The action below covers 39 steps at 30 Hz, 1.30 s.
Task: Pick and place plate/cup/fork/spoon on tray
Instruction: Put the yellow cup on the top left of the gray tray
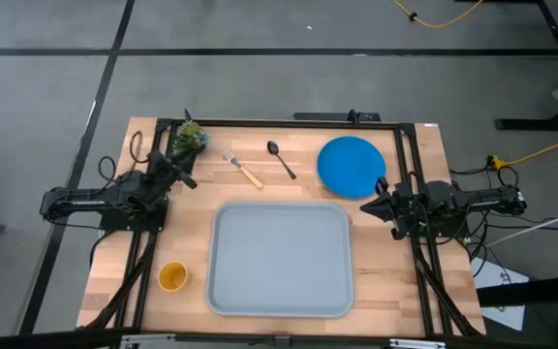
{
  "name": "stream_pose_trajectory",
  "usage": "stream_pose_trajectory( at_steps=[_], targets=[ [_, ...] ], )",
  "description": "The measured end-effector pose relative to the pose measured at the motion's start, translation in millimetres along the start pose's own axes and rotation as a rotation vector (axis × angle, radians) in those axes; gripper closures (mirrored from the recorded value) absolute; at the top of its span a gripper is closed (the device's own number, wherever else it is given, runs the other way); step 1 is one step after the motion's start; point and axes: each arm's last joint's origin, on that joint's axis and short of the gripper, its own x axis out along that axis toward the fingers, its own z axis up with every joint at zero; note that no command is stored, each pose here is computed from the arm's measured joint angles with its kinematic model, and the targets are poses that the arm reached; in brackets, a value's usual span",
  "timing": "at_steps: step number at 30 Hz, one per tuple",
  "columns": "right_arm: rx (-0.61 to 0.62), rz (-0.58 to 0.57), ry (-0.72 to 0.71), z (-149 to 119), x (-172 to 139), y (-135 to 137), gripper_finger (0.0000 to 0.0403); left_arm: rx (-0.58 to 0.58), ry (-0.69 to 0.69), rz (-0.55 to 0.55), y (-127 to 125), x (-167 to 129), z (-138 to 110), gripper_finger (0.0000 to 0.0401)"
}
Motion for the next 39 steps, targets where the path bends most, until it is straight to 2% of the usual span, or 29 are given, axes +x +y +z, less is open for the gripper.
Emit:
stream_pose_trajectory(
  at_steps=[5,12,18,25,27,30,32,34,36,39],
  targets=[
    [-0.027,0.011,-0.069,6.4,-0.2,1.8,0.0391,-0.003,-0.085,-0.021,-1.8,-0.6,11.0,0.0321],
    [-0.174,-0.085,-0.132,11.1,-0.7,0.2,0.0391,-0.002,-0.079,-0.03,-2.0,-0.5,10.3,0.0321],
    [-0.096,-0.091,-0.141,11.5,-0.8,-0.1,0.0391,-0.004,-0.085,0.024,-0.5,-0.5,10.4,0.0321],
    [-0.073,-0.089,-0.141,11.4,-0.8,-0.1,0.0391,-0.023,-0.088,0.006,-1.0,-0.6,11.0,0.0321],
    [-0.07,-0.089,-0.141,11.4,-0.8,-0.1,0.0391,-0.07,-0.088,-0.074,-3.4,-0.7,12.1,0.0321],
    [-0.07,-0.089,-0.141,11.4,-0.8,-0.1,0.0391,-0.139,-0.11,-0.312,-10.4,-2.7,18.4,0.0321],
    [-0.069,-0.089,-0.142,11.4,-0.8,-0.1,0.0391,-0.259,-0.121,-0.543,-16.6,-6.5,27.3,0.0321],
    [-0.068,-0.089,-0.143,11.6,-0.8,-0.1,0.0391,-0.367,-0.042,-0.848,-25.8,-12.5,37.8,0.0321],
    [-0.068,-0.088,-0.144,11.7,-0.8,0.0,0.0391,-0.409,0.052,-1.065,-34.4,-16.9,46.0,0.0321],
    [-0.068,-0.088,-0.146,11.9,-0.9,0.0,0.0391,-0.377,0.169,-1.157,-48.2,-14.8,49.8,0.0321]
  ],
)
